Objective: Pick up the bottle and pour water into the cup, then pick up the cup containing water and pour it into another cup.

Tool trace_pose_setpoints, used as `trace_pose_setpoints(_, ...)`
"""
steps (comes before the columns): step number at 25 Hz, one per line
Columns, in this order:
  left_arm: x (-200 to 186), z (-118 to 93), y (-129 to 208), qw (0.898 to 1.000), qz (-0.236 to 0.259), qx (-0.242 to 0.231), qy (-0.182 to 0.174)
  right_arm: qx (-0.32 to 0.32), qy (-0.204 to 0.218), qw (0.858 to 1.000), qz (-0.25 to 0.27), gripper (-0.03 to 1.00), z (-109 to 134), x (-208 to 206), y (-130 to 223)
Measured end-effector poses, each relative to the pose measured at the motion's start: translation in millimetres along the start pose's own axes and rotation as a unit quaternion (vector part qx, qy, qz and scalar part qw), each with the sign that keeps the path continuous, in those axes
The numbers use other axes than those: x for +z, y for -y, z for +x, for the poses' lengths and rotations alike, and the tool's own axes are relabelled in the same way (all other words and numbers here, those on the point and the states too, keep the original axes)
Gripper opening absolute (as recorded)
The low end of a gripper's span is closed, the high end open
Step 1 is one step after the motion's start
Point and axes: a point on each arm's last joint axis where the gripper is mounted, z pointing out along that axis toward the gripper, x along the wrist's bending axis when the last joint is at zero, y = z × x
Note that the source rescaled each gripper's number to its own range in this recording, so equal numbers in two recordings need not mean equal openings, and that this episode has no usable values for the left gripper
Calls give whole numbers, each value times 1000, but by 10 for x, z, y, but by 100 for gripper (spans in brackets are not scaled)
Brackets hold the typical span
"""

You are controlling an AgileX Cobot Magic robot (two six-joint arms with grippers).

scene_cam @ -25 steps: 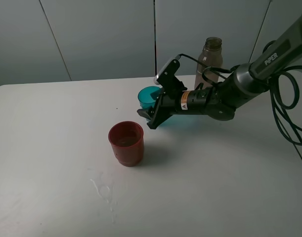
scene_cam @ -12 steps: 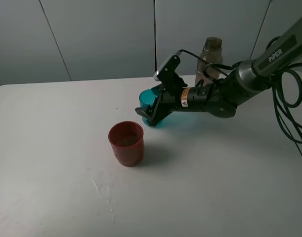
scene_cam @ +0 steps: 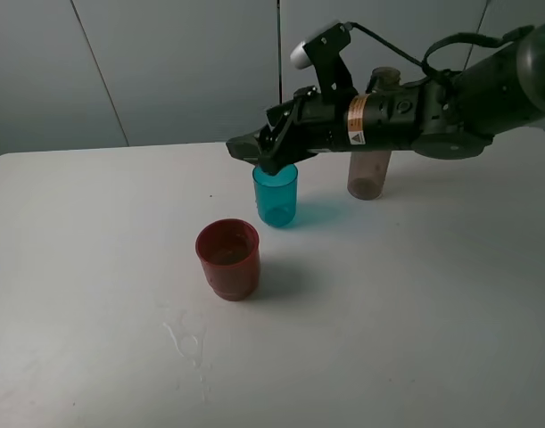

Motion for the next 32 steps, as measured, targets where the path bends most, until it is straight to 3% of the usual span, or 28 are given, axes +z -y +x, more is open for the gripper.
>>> trace_pose_setpoints(1, 0, 0, 0, 1000, 0, 0, 0, 22, -5, 1000, 8, 89, 40, -49, 22)
trace_pose_setpoints(2, 0, 0, 0, 1000, 0, 0, 0, 42, -6, 999, 15, 95, 85, -116, 60)
trace_pose_setpoints(4, 0, 0, 0, 1000, 0, 0, 0, 88, 22, 996, 27, 99, 137, -268, 134)
trace_pose_setpoints(7, 0, 0, 0, 1000, 0, 0, 0, 145, 125, 980, 46, 99, 143, -591, 219)
trace_pose_setpoints(9, 0, 0, 0, 1000, 0, 0, 0, 163, 208, 961, 83, 99, 114, -826, 277)
trace_pose_setpoints(12, 0, 0, 0, 1000, 0, 0, 0, 151, 271, 938, 156, 99, 146, -1200, 286)
trace_pose_setpoints(16, 0, 0, 0, 1000, 0, 0, 0, 182, 277, 927, 174, 99, 340, -1682, 97)
trace_pose_setpoints(19, 0, 0, 0, 1000, 0, 0, 0, 181, 273, 932, 151, 99, 567, -2067, -65)
trace_pose_setpoints(25, 0, 0, 0, 1000, 0, 0, 0, 138, 278, 950, 34, 99, 1130, -2899, -220)
trace_pose_setpoints(32, 0, 0, 0, 1000, 0, 0, 0, 92, 295, 950, -34, 99, 1559, -3476, 82)
